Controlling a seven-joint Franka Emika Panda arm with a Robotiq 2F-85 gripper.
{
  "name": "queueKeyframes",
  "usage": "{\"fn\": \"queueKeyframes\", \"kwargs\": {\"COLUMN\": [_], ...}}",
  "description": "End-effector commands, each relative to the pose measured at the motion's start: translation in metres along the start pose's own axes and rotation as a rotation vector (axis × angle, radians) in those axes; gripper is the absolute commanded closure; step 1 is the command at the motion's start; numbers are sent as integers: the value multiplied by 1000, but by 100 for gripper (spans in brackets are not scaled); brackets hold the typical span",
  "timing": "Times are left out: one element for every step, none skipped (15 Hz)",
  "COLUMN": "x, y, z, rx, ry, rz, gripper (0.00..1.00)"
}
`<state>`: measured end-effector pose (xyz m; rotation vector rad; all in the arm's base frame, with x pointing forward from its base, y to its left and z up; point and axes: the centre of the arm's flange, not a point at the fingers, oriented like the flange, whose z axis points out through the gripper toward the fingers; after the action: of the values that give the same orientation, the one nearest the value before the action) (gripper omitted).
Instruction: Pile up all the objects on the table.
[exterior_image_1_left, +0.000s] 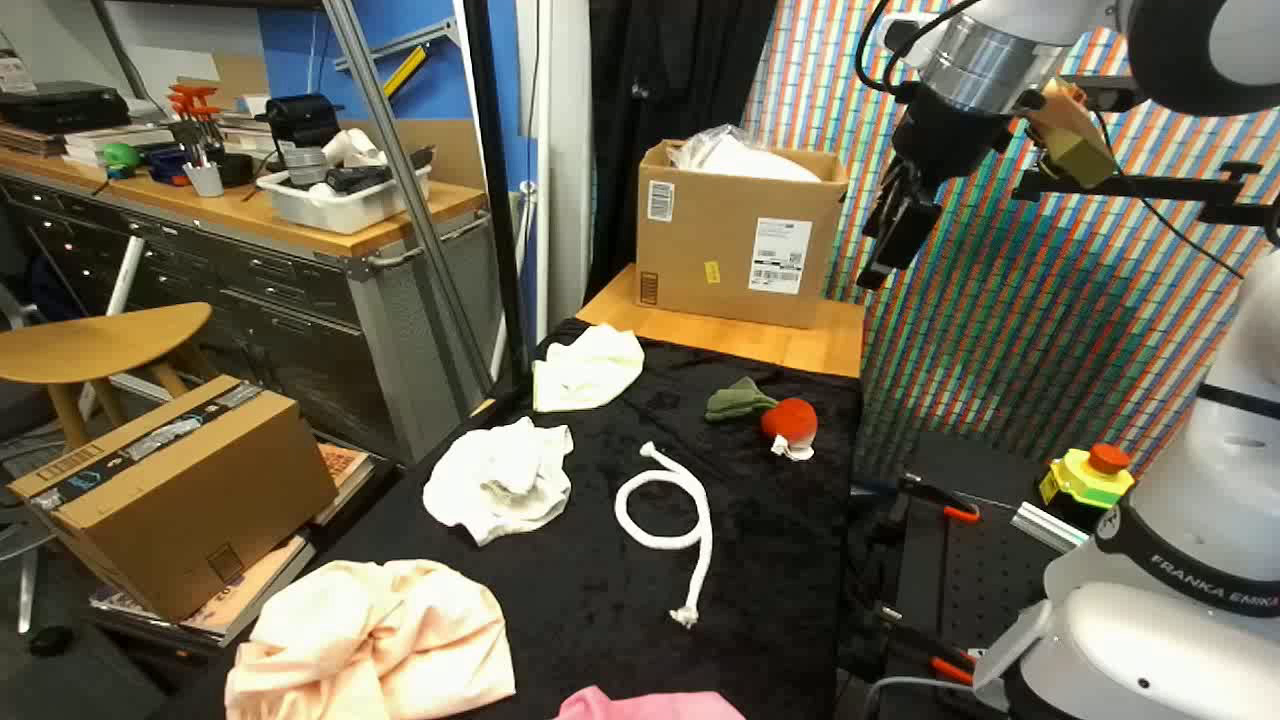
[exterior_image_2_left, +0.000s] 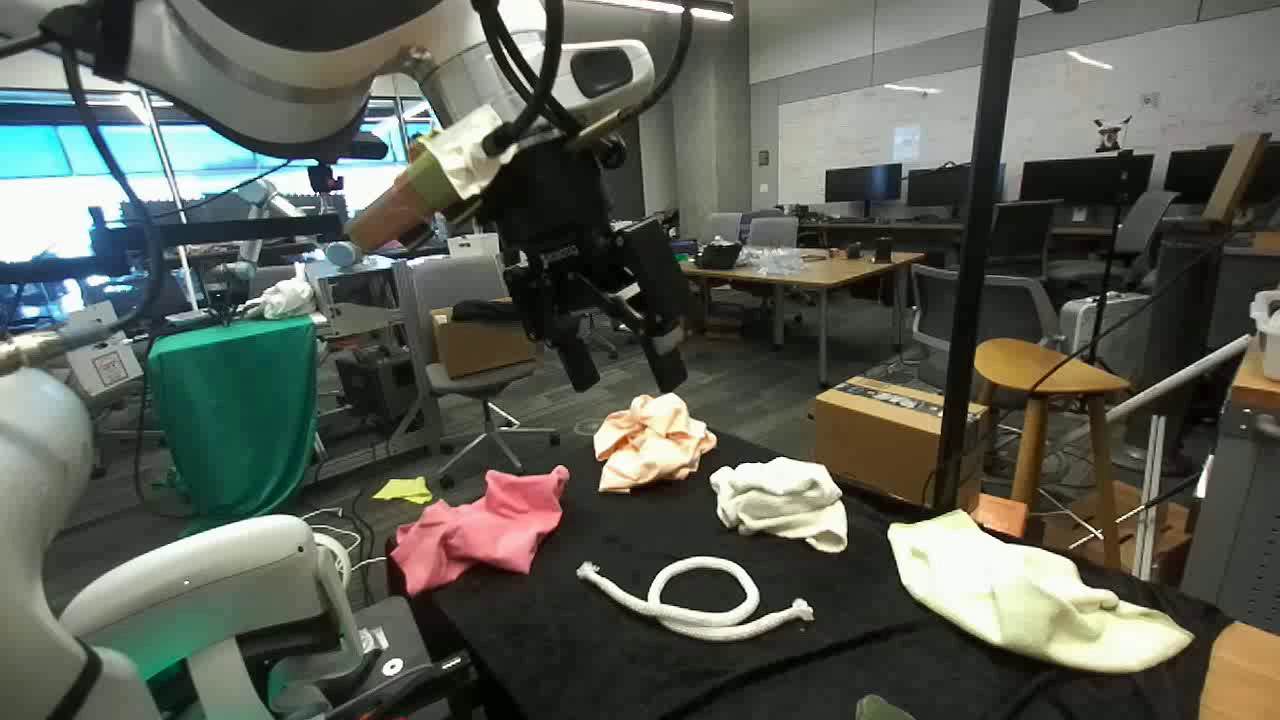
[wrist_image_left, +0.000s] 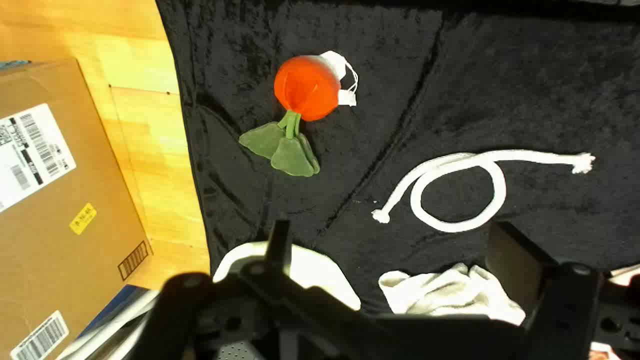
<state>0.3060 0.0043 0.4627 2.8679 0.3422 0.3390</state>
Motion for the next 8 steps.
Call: {"fn": "queueKeyframes", "kwargs": {"x": [0, 0, 0, 0, 0, 0, 1, 6], "y": [0, 0, 0, 0, 0, 0, 0, -2], "z": [0, 0, 0, 0, 0, 0, 0, 0], "rx": [0, 0, 0, 0, 0, 0, -6, -9], "ry": [-1, -1, -2, -2, -3, -3, -1, 3], "rz": [0, 0, 0, 0, 0, 0, -1, -10], "gripper": [0, 0, 0, 0, 0, 0, 0, 0]}}
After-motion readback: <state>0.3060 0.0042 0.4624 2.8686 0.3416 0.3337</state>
